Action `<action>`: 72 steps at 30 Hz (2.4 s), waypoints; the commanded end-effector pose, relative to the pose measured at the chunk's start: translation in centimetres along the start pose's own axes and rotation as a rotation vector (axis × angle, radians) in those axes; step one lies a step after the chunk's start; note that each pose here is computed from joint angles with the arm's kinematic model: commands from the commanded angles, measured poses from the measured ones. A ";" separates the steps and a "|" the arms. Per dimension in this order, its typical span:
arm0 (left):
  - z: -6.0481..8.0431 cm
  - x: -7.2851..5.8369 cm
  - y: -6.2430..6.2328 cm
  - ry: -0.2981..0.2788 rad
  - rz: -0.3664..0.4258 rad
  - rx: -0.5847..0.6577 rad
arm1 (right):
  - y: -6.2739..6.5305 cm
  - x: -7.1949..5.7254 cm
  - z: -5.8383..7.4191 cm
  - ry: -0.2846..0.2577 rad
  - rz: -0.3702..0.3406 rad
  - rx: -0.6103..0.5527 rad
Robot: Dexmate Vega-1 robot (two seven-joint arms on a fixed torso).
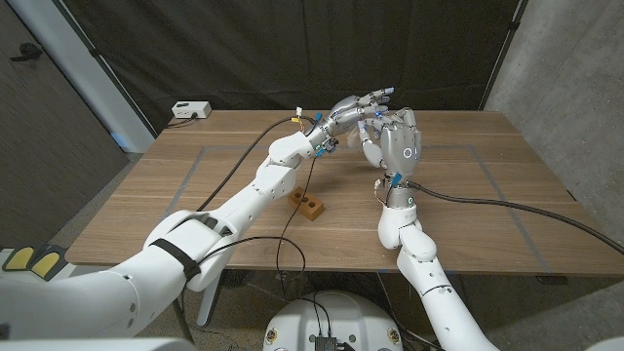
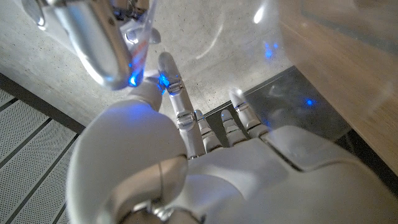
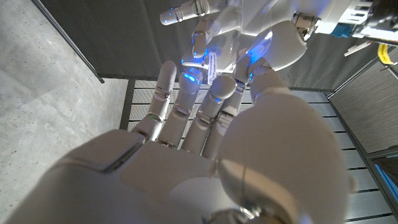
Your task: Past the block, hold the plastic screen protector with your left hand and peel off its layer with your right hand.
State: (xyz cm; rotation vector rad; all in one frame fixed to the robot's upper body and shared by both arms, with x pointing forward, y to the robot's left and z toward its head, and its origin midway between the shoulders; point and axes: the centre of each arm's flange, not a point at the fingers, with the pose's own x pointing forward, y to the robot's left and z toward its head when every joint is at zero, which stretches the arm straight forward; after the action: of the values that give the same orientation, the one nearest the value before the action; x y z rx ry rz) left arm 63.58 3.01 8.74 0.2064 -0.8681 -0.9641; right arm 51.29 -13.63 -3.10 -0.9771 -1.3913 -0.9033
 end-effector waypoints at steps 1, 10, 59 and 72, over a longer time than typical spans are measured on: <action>0.0 -0.2 0.2 0.004 0.012 -0.004 | 0.7 0.3 0.1 -0.009 0.009 -0.029; -0.3 -0.1 0.6 0.009 0.014 -0.013 | -0.3 0.2 -1.9 0.110 -0.023 -0.050; 0.5 0.5 2.4 0.175 -0.126 0.313 | -1.4 1.5 -5.5 0.339 -0.227 0.320; 0.5 1.7 2.3 0.204 -0.153 0.360 | -1.3 2.1 -5.2 0.331 -0.221 0.339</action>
State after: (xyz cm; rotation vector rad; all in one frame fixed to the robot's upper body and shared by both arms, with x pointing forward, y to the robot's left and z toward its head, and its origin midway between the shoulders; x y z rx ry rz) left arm 65.02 3.51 10.81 0.6259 -0.8309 -0.9367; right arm 51.89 -19.07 -1.13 -0.4182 -1.3157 -0.9308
